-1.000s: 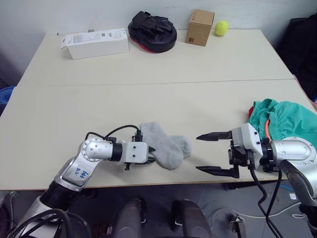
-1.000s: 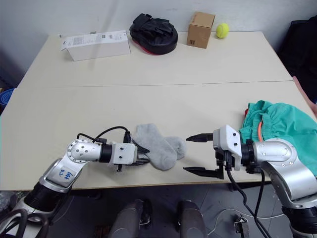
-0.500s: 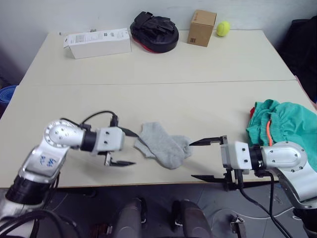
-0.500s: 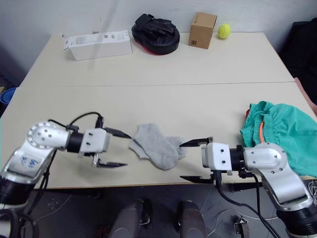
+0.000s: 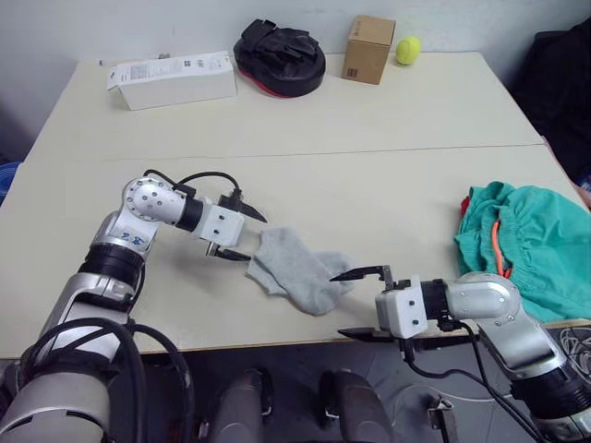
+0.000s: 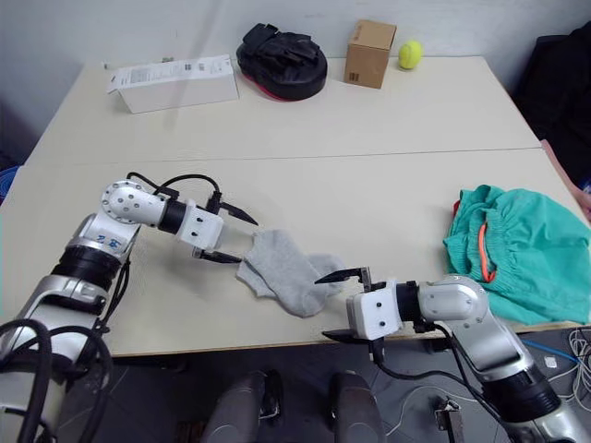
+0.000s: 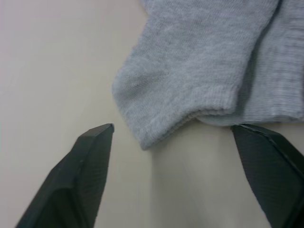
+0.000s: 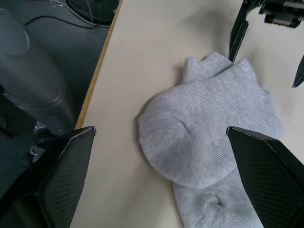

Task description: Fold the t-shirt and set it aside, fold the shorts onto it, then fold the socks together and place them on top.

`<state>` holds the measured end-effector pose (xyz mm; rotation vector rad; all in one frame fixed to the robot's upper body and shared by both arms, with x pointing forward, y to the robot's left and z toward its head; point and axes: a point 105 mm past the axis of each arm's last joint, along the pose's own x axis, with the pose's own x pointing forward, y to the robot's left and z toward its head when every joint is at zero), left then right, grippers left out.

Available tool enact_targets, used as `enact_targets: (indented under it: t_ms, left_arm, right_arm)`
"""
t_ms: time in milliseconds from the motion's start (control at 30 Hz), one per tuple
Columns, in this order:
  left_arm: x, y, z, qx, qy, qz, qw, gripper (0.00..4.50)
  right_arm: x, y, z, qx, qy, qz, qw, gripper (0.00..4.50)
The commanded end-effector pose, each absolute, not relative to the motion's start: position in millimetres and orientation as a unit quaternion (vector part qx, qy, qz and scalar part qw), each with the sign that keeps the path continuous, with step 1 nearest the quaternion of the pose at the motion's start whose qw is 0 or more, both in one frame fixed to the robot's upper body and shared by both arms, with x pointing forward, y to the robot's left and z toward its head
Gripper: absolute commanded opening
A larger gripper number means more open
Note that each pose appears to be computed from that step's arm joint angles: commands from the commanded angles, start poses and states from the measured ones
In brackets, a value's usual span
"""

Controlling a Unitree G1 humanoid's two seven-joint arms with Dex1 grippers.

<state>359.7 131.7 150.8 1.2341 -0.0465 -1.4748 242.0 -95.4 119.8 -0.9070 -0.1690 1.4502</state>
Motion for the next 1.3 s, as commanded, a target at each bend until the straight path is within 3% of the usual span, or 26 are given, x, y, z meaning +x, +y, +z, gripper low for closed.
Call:
enact_targets:
  t_ms: [33,67,467,733,833,1000,1067,1167,1300]
  left_arm:
    - [363,129,162,0.535,-0.038,-0.629,0.564,2.85]
    - [362,128,165,0.530,-0.039,-0.634,0.562,2.57]
    - [336,128,180,0.512,-0.057,-0.672,0.532,2.57]
    - [320,119,158,0.513,-0.049,-0.693,0.504,2.57]
    - [325,117,154,0.522,-0.048,-0.684,0.508,2.02]
    - [330,118,152,0.530,-0.049,-0.676,0.510,0.35]
    - [330,118,152,0.529,-0.049,-0.676,0.511,0.01]
    - [328,117,153,0.526,-0.050,-0.679,0.510,0.00]
    - [327,116,154,0.522,-0.051,-0.681,0.511,0.00]
  right_arm:
    - [241,-88,124,-0.404,-0.096,0.638,0.648,4.50]
    - [241,-87,123,-0.403,-0.097,0.638,0.648,4.50]
    - [247,-86,122,-0.397,-0.097,0.630,0.660,4.50]
    - [247,-88,121,-0.395,-0.092,0.632,0.660,4.50]
    - [248,-87,121,-0.393,-0.092,0.632,0.662,4.50]
    - [251,-85,118,-0.398,-0.092,0.630,0.661,4.50]
    - [253,-85,115,-0.403,-0.091,0.628,0.660,4.50]
    - [253,-86,111,-0.415,-0.091,0.627,0.653,3.93]
    - [254,-86,107,-0.420,-0.092,0.626,0.651,2.51]
